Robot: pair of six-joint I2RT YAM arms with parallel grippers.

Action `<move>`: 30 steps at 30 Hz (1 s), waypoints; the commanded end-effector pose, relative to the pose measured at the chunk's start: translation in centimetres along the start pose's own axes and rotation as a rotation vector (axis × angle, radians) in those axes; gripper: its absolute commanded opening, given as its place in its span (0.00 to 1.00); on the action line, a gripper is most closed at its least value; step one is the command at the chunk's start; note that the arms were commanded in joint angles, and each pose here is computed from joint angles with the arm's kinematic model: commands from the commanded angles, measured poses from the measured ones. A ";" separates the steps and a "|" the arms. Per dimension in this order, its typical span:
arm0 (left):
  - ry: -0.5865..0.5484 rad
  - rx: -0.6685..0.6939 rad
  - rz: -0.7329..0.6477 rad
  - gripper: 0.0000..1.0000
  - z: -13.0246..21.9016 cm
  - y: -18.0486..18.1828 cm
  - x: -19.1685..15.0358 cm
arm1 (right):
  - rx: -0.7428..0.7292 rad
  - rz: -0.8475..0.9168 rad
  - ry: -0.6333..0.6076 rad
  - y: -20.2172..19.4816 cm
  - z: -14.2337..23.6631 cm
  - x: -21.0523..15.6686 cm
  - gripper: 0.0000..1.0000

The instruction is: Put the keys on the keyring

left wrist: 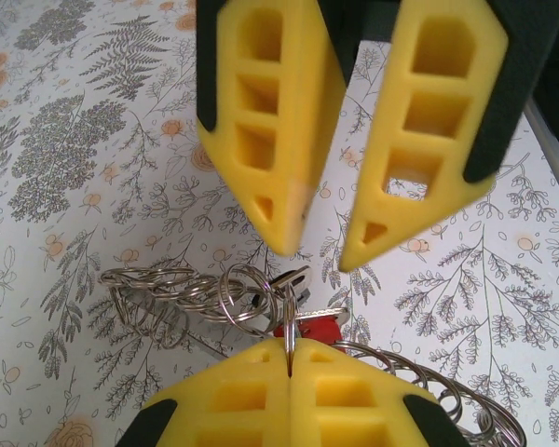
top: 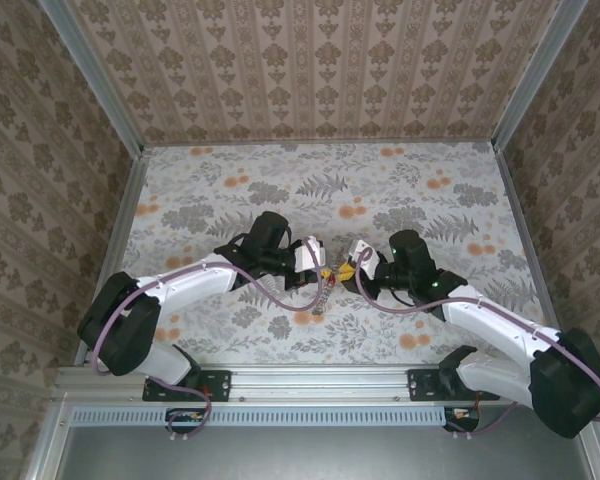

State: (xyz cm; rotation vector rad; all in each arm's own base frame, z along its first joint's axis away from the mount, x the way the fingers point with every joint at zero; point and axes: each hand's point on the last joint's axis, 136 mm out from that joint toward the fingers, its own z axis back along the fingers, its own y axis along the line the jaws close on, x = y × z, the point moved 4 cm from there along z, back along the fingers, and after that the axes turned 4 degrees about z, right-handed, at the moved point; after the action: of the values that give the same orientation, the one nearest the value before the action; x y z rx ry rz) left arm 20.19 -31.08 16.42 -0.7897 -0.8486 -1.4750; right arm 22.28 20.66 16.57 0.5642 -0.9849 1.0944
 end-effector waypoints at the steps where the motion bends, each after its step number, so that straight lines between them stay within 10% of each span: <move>1: -0.047 -0.023 -0.034 0.00 0.1 -0.1 1.6 | 0.052 0.035 -0.020 0.5 -0.3 0.9 0.24; 30: -0.076 -0.023 -0.038 0.00 0.1 -0.2 2.1 | 0.031 0.147 0.113 0.4 -0.2 -1.3 0.24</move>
State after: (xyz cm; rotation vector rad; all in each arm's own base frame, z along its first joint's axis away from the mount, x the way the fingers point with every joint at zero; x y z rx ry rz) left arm 19.97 -31.29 16.60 -0.8048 -0.8544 -1.4833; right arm 22.76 20.77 16.01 0.4815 -0.9962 1.1863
